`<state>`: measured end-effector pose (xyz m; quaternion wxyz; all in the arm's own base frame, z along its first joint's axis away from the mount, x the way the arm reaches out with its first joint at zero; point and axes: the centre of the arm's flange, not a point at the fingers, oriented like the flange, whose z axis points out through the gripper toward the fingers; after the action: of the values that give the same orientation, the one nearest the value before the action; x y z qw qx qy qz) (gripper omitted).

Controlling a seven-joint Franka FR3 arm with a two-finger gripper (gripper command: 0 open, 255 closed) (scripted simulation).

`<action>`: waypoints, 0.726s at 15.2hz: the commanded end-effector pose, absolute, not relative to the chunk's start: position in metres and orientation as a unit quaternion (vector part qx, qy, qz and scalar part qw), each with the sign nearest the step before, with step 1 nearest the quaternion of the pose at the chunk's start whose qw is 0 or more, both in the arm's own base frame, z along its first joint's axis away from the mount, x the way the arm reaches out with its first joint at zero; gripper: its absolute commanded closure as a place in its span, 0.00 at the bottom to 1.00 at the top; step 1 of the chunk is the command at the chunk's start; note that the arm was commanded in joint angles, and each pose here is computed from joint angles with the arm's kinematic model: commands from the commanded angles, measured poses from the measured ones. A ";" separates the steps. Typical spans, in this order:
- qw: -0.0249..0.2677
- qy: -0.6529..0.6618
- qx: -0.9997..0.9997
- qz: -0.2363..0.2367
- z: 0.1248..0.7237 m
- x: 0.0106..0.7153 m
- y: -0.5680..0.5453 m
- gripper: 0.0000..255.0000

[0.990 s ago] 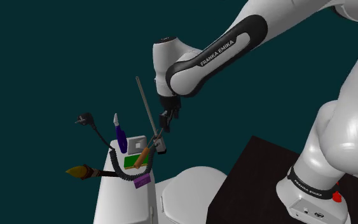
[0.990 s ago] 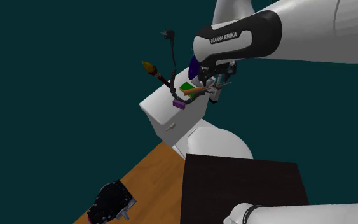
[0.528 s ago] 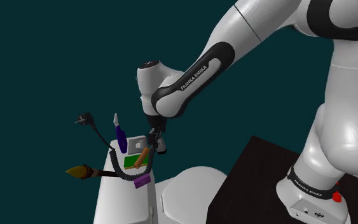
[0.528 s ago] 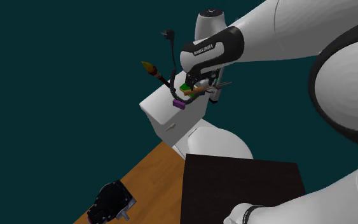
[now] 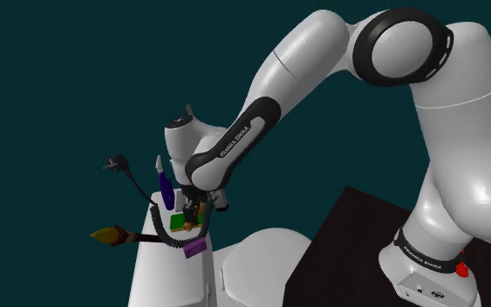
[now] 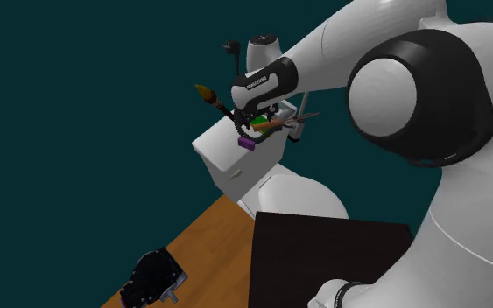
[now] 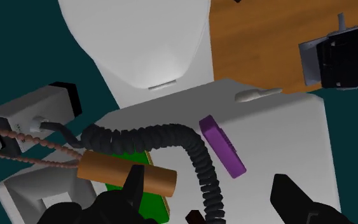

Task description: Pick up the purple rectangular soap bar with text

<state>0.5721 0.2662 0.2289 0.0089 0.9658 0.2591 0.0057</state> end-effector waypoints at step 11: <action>-0.001 0.325 0.946 0.001 0.129 0.599 0.347 0.00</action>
<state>0.5993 0.3452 0.1353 -0.0011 0.9459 0.3244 0.0006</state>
